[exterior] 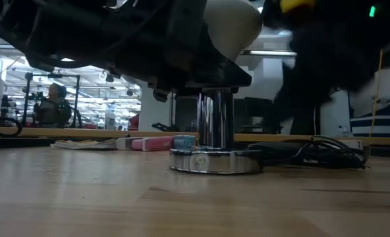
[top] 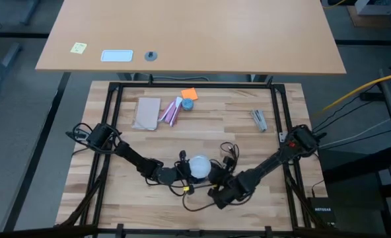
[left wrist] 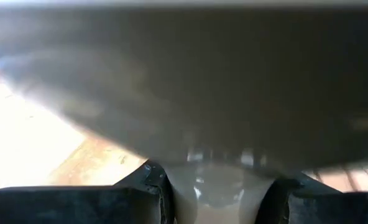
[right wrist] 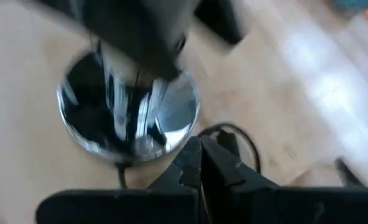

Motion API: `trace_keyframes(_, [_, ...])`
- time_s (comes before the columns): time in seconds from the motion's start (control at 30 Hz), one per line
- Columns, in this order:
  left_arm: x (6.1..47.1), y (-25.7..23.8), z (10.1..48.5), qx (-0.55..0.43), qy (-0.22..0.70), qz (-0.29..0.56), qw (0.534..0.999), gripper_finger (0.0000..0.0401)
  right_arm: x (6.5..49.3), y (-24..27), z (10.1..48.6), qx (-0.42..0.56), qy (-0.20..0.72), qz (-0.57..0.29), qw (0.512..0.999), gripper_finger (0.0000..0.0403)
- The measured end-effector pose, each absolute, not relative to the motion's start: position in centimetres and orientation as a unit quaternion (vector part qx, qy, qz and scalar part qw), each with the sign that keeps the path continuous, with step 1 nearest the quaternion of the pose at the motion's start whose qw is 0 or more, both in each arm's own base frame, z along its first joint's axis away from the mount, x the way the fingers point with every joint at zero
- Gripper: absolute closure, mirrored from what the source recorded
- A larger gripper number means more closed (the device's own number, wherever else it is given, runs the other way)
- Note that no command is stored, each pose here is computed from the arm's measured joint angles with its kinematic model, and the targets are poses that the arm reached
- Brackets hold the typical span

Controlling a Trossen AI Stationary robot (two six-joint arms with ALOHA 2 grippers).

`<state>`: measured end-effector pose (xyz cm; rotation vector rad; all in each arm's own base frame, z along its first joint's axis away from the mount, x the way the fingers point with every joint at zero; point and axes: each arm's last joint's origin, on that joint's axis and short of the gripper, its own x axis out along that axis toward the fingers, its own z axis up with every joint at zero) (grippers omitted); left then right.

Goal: Screw lightbulb
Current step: Remove the lightbulb from the lamp

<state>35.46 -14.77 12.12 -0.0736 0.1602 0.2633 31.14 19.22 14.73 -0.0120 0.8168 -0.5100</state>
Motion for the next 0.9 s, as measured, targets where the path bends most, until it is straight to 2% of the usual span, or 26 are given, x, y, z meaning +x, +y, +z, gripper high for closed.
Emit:
trace_keyframes(0.2, [35.5,-14.6,12.1,-0.035,0.081,0.133,0.987,0.0273,32.7,18.9,11.1,0.036,0.442,-0.218,0.869,0.0398])
trace_keyframes(0.33, [35.6,-14.3,12.4,-0.029,0.076,0.137,0.987,0.0274,33.6,20.2,10.0,0.068,0.402,-0.201,0.891,0.0398])
trace_keyframes(0.63, [36.0,-13.5,12.4,-0.033,0.076,0.144,0.986,0.0274,34.6,22.0,10.3,0.099,0.338,-0.15,0.924,0.0398])
trace_keyframes(0.9, [36.0,-13.5,12.4,-0.03,0.079,0.149,0.985,0.0274,35.1,21.9,10.4,0.107,0.31,-0.156,0.932,0.0398])
